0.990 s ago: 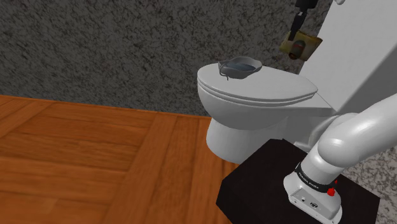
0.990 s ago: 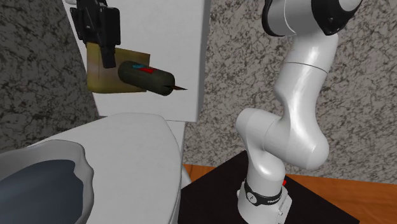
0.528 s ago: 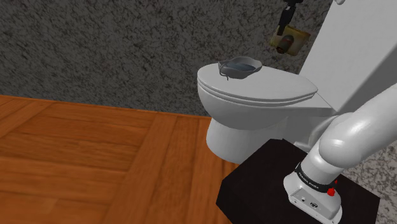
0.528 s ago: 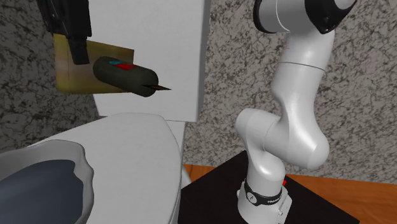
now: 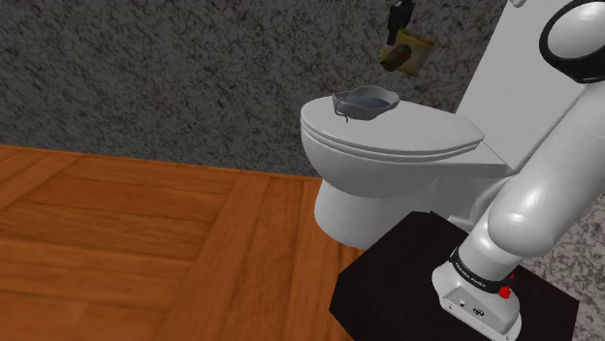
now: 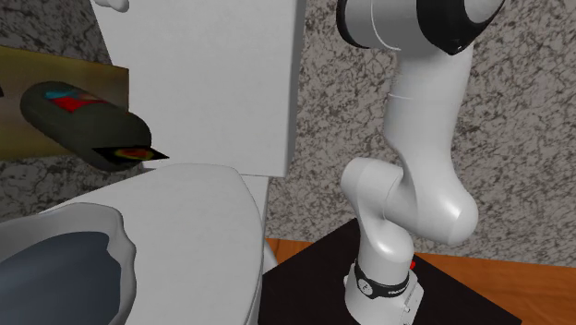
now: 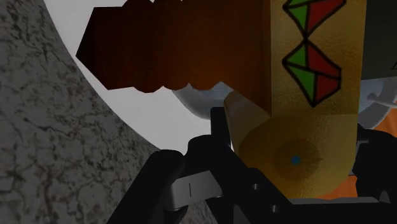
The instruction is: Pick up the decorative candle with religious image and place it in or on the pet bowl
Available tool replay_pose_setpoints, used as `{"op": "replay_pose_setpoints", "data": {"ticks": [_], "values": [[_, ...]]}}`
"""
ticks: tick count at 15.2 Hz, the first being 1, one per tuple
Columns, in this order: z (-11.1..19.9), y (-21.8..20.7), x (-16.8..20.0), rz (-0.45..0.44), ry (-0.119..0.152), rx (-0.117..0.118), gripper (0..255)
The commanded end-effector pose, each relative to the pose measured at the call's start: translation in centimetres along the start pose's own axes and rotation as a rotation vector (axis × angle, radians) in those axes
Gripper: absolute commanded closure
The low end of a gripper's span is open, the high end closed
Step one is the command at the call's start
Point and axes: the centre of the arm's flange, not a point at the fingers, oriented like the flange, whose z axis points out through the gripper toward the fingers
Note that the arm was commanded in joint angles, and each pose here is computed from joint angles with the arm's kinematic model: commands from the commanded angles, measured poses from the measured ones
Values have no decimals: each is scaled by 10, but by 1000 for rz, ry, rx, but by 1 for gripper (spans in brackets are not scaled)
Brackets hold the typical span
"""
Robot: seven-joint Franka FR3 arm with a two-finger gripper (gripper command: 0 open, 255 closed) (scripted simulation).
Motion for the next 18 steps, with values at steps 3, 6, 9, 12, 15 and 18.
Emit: {"op": "replay_pose_setpoints", "data": {"ticks": [3, 6, 9, 12, 15, 18], "values": [[-6, -16, 49, 0, 2, 0, 255], [-10, -27, 89, 0, 2, 0, 255], [6, -28, 89, 0, 2, 0, 255], [22, -29, 88, 0, 2, 0, 255], [38, -30, 88, 0, 2, 0, 255], [54, -31, 88, 0, 2, 0, 255]]}}
